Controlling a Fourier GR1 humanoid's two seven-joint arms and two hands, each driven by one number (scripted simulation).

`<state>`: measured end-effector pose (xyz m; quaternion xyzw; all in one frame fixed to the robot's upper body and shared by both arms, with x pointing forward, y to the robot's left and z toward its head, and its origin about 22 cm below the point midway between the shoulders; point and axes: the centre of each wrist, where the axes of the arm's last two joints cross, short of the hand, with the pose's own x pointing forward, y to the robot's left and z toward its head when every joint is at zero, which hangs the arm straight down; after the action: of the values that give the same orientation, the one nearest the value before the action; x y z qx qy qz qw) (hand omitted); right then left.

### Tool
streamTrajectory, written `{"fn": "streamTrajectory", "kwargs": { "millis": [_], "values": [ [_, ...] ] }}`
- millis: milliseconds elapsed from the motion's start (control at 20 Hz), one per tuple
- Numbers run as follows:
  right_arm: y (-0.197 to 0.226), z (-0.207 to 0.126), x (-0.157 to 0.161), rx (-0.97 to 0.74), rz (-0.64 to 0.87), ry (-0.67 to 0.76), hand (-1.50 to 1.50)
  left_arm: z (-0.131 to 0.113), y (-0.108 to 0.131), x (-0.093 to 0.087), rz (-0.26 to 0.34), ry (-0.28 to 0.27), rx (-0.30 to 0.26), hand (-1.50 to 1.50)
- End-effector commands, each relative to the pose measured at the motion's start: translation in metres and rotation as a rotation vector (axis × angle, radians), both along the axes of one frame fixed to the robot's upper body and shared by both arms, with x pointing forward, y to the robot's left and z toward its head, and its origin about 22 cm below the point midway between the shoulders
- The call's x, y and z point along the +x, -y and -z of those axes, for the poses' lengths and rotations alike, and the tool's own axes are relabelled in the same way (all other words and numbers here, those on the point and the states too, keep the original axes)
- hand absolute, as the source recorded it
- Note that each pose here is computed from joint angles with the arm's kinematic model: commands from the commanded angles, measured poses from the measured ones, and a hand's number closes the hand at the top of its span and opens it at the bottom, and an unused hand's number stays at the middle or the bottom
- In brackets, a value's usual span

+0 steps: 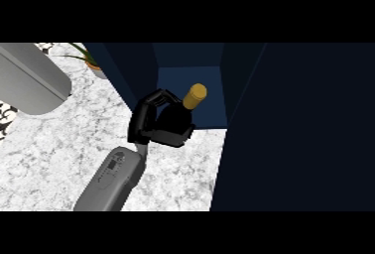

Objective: Pick up the wine, place it into the cabinet and close the cabinet

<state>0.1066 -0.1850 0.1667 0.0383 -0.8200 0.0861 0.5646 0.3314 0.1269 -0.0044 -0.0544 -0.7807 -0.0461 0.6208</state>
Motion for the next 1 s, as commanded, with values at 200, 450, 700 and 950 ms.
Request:
{"fn": "streamTrajectory", "kwargs": {
  "millis": [200, 450, 700, 950],
  "values": [
    [0.009, -0.037, -0.037, 0.108, -0.089, 0.001, -1.5, -0.002, 0.022, 0.025, -0.01, -0.022, -0.007, 1.5],
    [0.006, -0.029, -0.035, 0.117, -0.072, 0.008, -1.5, -0.007, 0.025, 0.042, -0.027, -0.025, -0.011, 1.5],
    [0.01, -0.024, -0.031, 0.113, -0.101, 0.007, -1.5, -0.014, 0.032, 0.06, -0.051, -0.067, 0.057, 1.5],
    [0.007, -0.023, -0.03, 0.118, -0.12, 0.031, -1.5, -0.021, 0.035, 0.075, -0.108, -0.12, 0.145, 1.5]
  ]
}}
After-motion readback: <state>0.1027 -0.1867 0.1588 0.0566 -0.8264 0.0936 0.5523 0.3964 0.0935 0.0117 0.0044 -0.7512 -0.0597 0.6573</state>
